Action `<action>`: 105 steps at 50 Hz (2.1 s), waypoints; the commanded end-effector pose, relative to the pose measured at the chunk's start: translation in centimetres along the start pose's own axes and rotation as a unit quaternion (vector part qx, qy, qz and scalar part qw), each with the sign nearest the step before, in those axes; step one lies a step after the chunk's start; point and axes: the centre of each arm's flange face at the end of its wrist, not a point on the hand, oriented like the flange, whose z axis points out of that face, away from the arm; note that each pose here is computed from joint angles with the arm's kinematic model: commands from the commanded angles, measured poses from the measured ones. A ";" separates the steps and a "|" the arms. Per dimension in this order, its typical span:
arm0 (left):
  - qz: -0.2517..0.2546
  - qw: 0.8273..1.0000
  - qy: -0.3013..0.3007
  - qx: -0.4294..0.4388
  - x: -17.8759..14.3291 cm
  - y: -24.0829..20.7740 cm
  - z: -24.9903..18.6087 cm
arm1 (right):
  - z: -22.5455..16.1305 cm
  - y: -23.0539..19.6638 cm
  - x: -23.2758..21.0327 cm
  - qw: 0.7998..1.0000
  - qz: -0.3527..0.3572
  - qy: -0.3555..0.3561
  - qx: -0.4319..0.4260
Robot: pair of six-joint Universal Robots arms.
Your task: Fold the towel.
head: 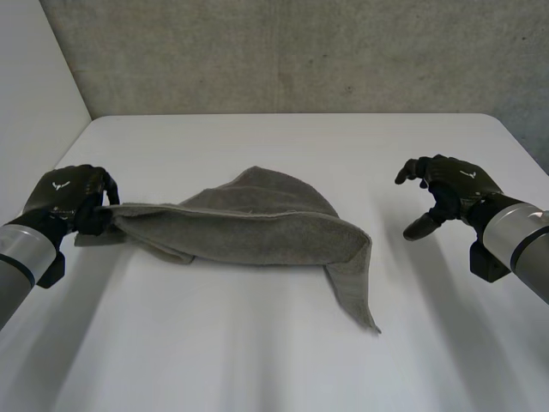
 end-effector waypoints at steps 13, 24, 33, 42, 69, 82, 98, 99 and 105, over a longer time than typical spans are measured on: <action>-0.001 1.000 0.001 -0.003 0.1 0.2 -0.1 | 1.0 3.3 0.2 0.984 0.169 0.008 -0.061; -0.004 1.000 0.002 -0.008 0.1 0.5 0.0 | 0.7 6.1 -2.3 0.966 0.232 -0.020 -0.111; -0.006 1.000 0.002 -0.013 0.2 0.8 0.0 | 0.7 7.7 -4.6 0.963 0.226 -0.052 -0.139; -0.006 1.000 0.002 -0.014 0.2 0.9 0.0 | 0.7 8.1 -5.7 0.962 0.219 -0.066 -0.148; 0.020 0.999 0.004 0.048 0.0 -2.7 1.2 | 3.2 -1.9 -7.9 0.976 0.047 -0.211 0.005; -0.043 0.989 0.029 0.141 2.3 -13.3 1.6 | 6.2 -10.5 -6.6 0.959 -0.283 -0.025 0.003; -0.068 0.996 0.028 0.050 2.6 -6.3 0.1 | 5.0 -2.7 -9.3 0.957 -0.285 -0.052 -0.020; -0.068 0.996 0.028 0.050 2.6 -6.3 0.1 | 4.7 -2.4 -9.1 0.958 -0.280 -0.051 -0.026; -0.074 0.996 0.021 0.035 1.4 -5.0 0.1 | 2.6 -1.9 -9.0 0.975 -0.214 -0.047 -0.026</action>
